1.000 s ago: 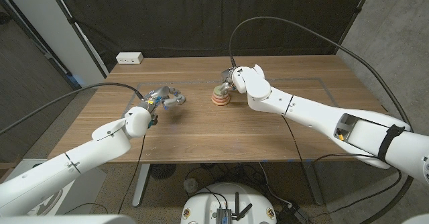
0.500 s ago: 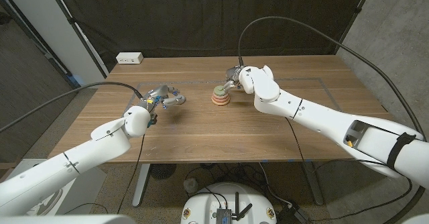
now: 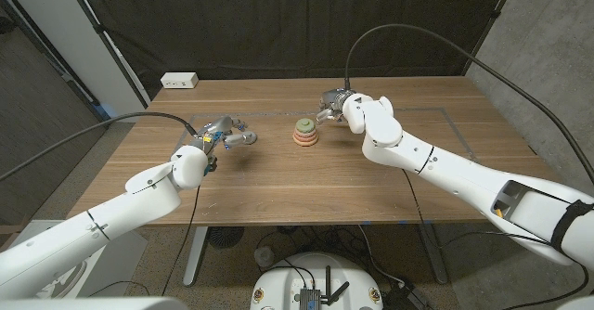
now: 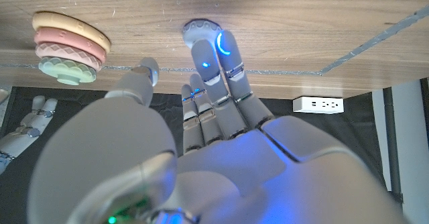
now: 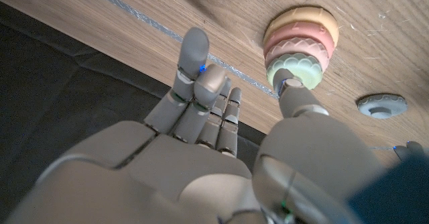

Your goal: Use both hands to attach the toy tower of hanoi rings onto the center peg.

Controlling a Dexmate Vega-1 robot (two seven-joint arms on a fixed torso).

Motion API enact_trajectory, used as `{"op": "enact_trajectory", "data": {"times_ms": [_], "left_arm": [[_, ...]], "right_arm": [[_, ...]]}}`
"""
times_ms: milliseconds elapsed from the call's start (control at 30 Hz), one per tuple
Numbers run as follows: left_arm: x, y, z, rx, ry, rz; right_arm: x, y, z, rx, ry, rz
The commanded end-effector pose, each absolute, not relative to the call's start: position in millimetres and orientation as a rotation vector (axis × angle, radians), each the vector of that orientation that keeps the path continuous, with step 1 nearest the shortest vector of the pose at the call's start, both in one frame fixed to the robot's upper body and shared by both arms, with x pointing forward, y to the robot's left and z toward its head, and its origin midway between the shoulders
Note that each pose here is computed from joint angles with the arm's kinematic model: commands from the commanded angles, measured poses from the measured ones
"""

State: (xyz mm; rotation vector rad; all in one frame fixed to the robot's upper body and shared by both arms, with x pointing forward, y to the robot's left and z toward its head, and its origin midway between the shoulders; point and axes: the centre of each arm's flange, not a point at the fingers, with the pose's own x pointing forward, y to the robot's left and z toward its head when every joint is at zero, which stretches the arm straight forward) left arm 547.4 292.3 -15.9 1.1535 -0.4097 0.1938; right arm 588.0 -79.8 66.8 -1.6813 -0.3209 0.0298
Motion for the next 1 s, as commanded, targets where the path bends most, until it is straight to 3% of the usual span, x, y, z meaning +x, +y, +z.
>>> {"op": "enact_trajectory", "data": {"times_ms": [33,1000], "left_arm": [[551.6,285.8,-11.7,1.157,-0.418,0.191],[550.0,273.0,-5.8,1.142,-0.474,0.256]], "right_arm": [[577.7,-105.1,63.4,-1.584,-0.357,-0.029],[557.9,-176.4,33.0,-1.424,-0.446,-0.222]]}}
